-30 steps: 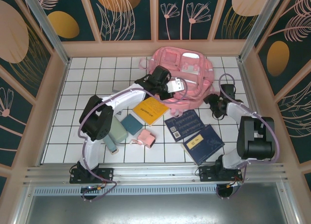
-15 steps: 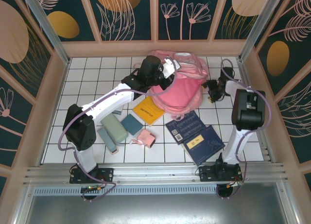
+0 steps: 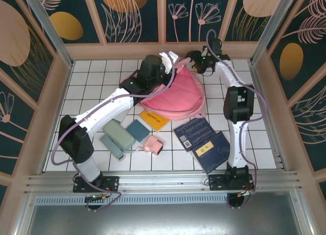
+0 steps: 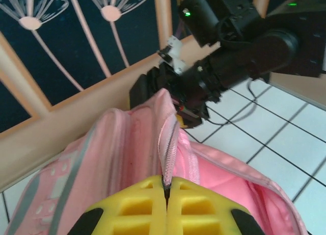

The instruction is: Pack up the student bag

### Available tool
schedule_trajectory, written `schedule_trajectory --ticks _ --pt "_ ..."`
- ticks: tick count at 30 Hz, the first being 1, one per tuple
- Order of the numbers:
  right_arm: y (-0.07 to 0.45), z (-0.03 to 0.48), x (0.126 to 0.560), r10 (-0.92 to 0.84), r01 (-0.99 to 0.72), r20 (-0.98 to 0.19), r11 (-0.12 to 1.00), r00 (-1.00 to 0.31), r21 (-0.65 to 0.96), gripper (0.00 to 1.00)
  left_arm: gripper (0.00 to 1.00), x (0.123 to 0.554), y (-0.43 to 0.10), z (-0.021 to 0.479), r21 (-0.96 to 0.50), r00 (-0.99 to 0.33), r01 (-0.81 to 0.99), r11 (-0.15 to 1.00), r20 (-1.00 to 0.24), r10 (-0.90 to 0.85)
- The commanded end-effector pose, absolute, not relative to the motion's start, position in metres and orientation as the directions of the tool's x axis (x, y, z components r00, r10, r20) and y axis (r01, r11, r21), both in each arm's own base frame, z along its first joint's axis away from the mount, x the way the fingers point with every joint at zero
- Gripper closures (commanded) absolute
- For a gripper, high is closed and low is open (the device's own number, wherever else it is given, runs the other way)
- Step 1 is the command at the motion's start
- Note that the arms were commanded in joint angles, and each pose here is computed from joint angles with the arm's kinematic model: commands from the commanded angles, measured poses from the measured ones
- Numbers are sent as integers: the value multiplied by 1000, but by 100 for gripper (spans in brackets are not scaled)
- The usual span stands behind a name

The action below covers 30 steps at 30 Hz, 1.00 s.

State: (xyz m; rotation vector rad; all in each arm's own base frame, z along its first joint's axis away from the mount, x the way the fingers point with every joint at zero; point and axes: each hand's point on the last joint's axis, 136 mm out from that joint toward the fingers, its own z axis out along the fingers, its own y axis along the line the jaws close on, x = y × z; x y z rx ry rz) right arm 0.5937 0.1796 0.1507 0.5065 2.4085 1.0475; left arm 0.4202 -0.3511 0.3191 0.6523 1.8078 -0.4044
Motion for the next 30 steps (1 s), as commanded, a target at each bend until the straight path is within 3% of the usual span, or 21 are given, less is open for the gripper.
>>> schedule_trajectory --ticks 1,7,11,13,18,21,23,24,25,30 --pt "134 183 577 559 195 -349 694 -752 693 30 100 467 -329 336 -37 -241 479 877 -966 91" --pt "99 213 505 559 277 -455 789 -693 548 30 100 509 -301 316 -205 -321 397 895 -944 -74" --pt "90 184 423 579 381 -380 790 -722 480 27 100 523 -291 305 -278 -358 379 883 -923 -137" --pt "80 167 380 603 435 -340 777 -722 455 20 100 526 -296 299 -297 -376 397 868 -916 -141" --pt "59 142 288 640 537 -256 757 -725 373 19 100 530 -306 276 -295 -422 420 858 -901 -102" --pt "42 122 241 703 666 -172 710 -690 231 18 100 534 -308 260 -282 -443 415 865 -893 -78" --pt "40 113 219 719 702 -117 694 -685 160 16 100 534 -313 248 -292 -473 426 856 -879 -64" --pt "40 111 215 715 701 -125 699 -688 139 6 100 534 -315 246 -300 -482 429 852 -874 -65" --pt "40 109 208 722 711 -116 692 -682 122 1 100 533 -316 243 -307 -490 431 848 -869 -65" --pt "57 81 186 726 718 -1 681 -688 146 1 100 530 -314 239 -307 -503 422 853 -862 -62"
